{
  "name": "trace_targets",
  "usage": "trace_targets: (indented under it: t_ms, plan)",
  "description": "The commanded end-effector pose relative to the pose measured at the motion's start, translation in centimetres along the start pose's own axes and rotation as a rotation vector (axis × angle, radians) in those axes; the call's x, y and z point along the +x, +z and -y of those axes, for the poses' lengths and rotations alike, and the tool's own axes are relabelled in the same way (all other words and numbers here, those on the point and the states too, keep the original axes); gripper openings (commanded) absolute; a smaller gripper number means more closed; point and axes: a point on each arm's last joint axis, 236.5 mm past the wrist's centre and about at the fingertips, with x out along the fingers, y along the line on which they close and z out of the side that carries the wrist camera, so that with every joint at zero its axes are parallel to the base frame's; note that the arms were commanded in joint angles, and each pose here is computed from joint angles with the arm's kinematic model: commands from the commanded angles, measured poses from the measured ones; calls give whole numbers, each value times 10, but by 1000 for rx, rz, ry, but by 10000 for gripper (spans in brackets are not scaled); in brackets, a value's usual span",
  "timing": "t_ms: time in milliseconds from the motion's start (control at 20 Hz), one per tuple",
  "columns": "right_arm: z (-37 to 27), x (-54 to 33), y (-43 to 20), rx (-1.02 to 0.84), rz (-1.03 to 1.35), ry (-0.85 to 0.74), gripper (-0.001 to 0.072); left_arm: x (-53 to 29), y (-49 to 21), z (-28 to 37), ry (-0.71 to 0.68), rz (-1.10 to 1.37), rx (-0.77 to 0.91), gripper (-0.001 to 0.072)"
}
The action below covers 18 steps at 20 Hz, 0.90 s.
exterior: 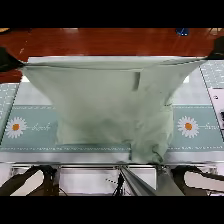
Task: Fold the shirts.
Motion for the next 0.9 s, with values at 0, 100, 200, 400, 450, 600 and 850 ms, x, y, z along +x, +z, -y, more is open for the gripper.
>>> trace_targets:
  t_ms: [0, 100, 200, 400, 450, 600, 850]
  plan:
    - [-4, 78, 46, 11, 73, 1, 22, 84, 7, -40, -18, -85, -66, 27]
    - [0, 106, 66, 82, 130, 15, 23, 113, 22, -60, 2, -45, -87, 28]
    - [2, 131, 77, 111, 156, 26, 22, 136, 39, -75, 23, 16, -85, 28]
    - [-12, 171, 86, 198, 169, 128, 23, 176, 67, -90, 36, 126, -124, 28]
    - [-13, 184, 80, 237, 137, 139, 23, 188, 66, -88, 25, 123, -135, 28]
    - [-9, 209, 61, 257, 53, 131, 22, 228, 48, -88, 13, 56, -145, 28]
    - [0, 212, 32, 223, -64, 75, 23, 244, 28, -100, 24, -20, -156, 28]
